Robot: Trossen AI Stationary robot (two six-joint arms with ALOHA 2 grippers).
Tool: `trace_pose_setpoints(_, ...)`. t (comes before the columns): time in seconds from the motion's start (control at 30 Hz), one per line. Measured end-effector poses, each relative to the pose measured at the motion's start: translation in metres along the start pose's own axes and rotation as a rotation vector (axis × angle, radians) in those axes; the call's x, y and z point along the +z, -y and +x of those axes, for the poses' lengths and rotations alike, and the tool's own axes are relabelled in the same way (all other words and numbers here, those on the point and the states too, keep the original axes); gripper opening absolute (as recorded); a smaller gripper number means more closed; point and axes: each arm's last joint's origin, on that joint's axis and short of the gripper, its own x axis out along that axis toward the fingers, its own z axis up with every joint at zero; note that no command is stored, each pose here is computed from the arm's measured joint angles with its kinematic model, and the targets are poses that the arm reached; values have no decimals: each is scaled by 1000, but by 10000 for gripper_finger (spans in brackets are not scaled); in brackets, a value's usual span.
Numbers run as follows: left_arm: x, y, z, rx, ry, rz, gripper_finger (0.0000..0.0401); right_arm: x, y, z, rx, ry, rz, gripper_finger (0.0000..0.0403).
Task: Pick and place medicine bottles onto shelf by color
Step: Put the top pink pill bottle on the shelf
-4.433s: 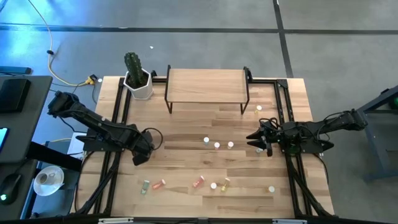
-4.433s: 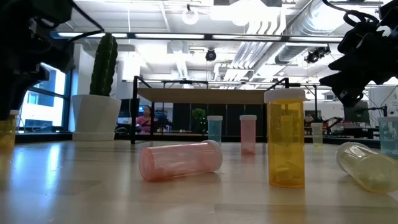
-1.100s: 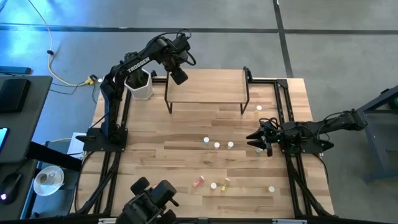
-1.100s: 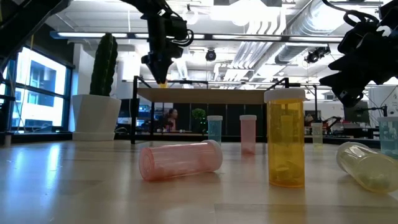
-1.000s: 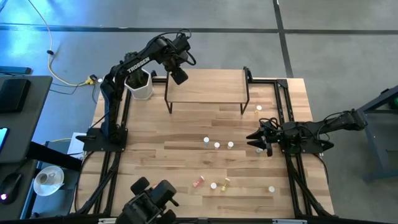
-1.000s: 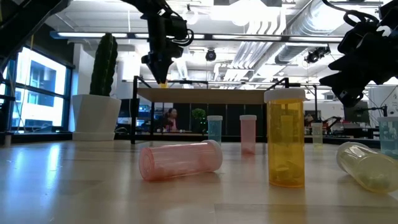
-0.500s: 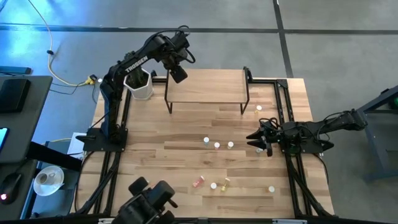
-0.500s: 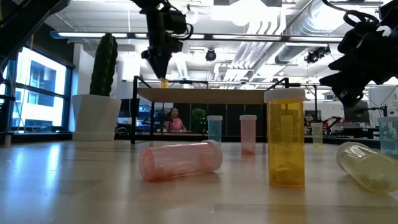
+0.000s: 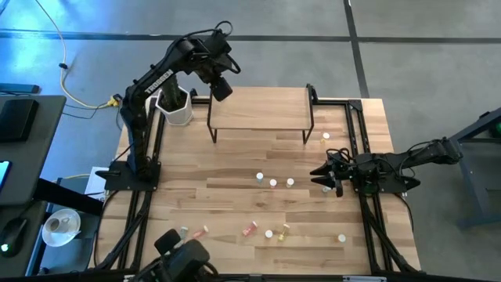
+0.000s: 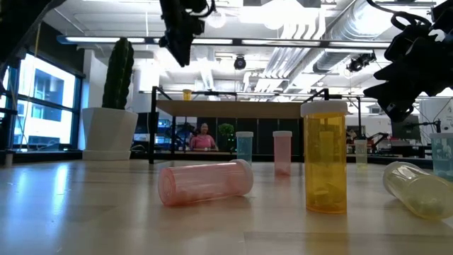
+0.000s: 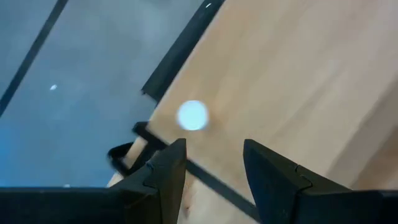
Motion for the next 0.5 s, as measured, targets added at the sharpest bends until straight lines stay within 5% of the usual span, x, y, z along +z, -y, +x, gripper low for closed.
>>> trace_pose_setpoints(0.17, -16, 17, 5, -94, 75, 24, 152, 0, 0, 0, 0, 0, 0, 151)
trace_pose_setpoints(0.5, -85, 64, 24, -166, 264, 22, 152, 0, 0, 0, 0, 0, -103, 151)
